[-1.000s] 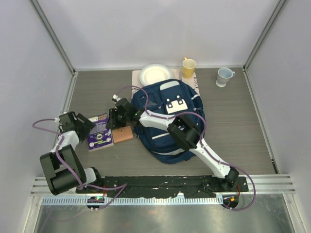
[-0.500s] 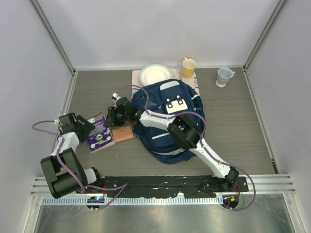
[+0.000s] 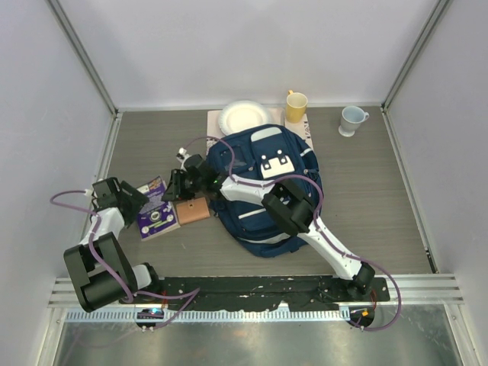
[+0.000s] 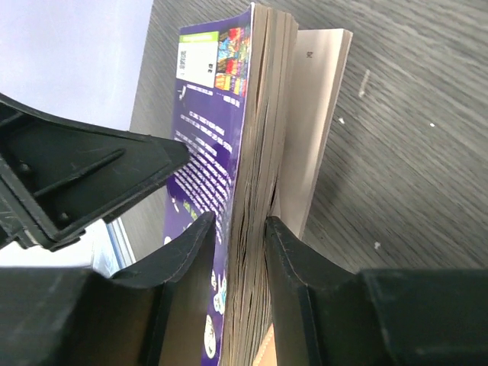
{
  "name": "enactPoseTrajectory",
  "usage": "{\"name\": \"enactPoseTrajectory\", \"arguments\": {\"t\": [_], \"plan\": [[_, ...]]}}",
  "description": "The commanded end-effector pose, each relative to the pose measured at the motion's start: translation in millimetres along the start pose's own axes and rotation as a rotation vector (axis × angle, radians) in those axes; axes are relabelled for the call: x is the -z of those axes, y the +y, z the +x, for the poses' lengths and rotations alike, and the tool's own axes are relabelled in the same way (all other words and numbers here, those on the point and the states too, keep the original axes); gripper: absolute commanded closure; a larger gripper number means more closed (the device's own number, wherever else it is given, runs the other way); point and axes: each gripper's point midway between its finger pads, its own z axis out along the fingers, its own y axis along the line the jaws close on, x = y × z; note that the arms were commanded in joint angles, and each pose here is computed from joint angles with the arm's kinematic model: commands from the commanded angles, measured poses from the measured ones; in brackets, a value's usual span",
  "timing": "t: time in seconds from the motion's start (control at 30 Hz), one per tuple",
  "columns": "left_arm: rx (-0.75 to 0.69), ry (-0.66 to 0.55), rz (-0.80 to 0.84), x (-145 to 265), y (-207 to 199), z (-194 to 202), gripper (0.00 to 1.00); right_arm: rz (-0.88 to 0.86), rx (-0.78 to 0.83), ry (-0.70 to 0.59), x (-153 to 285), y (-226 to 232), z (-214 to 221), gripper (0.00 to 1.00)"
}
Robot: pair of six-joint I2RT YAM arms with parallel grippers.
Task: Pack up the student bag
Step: Pick up the book from the center of the board.
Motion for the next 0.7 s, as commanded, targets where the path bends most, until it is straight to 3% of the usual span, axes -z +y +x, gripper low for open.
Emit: {"name": "enactPoseTrajectory", "arguments": {"t": [0.0, 0.1, 0.3, 0.33, 0.37, 0.53, 0.57, 0.6, 0.67], "plan": [[0.037, 0.014, 0.112, 8, -27, 0, 0.23, -0.108, 0.027, 0.061, 11, 56, 23, 0.63], [0.036, 0.009, 0.121, 11, -29, -3, 0.23, -0.119, 0.021, 0.07, 10, 58, 24, 0.72], [0.036, -0.011, 0.135, 16, -33, -7, 0.23, -0.157, 0.028, 0.071, 11, 68, 22, 0.77], [0.036, -0.009, 0.135, 16, -33, -7, 0.23, -0.177, 0.034, 0.071, 12, 72, 21, 0.76], [0.036, -0.005, 0.138, 16, -33, -6, 0.23, -0.187, 0.031, 0.074, 12, 74, 21, 0.66], [0.035, 0.002, 0.15, 16, -35, -4, 0.23, -0.203, 0.004, 0.083, 10, 74, 23, 0.53], [0.039, 0.005, 0.151, 15, -35, -3, 0.23, -0.206, -0.001, 0.089, 9, 73, 26, 0.6], [0.041, 0.008, 0.147, 14, -34, -3, 0.23, -0.209, -0.006, 0.089, 9, 73, 26, 0.74], [0.04, 0.006, 0.145, 15, -34, -2, 0.23, -0.206, -0.01, 0.085, 8, 72, 26, 0.81]]}}
